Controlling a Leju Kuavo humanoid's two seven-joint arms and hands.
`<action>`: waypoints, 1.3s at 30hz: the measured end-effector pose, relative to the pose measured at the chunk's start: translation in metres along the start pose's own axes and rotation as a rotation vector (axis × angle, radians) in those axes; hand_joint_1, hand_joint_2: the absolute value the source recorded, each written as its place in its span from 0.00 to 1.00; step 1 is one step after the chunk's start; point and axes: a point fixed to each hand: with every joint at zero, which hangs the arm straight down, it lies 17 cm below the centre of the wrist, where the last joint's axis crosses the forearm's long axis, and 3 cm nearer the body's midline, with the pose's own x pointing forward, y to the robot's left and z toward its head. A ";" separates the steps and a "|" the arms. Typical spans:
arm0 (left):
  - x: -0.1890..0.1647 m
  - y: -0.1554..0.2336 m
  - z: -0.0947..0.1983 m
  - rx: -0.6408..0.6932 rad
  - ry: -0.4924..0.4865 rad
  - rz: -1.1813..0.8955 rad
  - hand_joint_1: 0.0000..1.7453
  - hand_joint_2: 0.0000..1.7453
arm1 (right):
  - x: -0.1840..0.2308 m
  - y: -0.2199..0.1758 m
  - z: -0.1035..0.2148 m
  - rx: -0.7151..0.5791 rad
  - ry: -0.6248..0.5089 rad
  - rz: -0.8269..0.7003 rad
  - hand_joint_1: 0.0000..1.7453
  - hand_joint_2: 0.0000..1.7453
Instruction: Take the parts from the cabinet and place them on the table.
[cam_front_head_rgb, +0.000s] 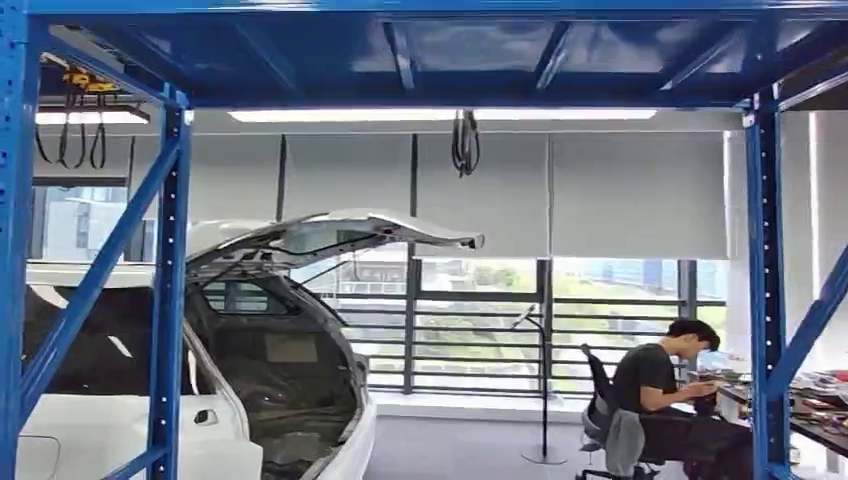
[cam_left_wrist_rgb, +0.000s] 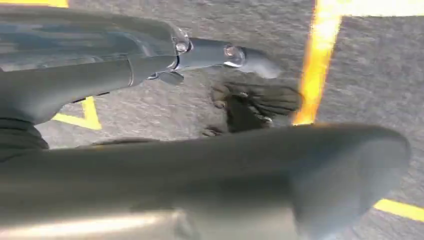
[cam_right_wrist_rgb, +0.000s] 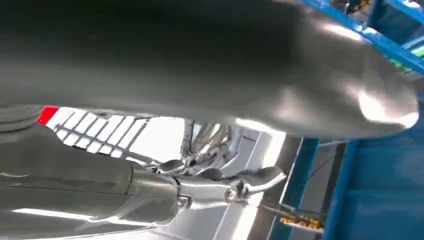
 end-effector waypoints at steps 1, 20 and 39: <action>-0.001 0.000 0.000 0.000 0.000 -0.002 0.00 0.00 | 0.000 0.000 0.000 0.000 0.000 0.000 0.00 0.00; 0.010 0.000 -0.002 -0.005 -0.023 -0.038 0.00 0.00 | 0.010 -0.012 -0.006 -0.055 -0.033 -0.005 0.00 0.00; 0.008 0.011 -0.002 -0.001 -0.025 -0.102 0.00 0.00 | 0.029 -0.026 -0.012 -0.110 -0.083 -0.066 0.00 0.00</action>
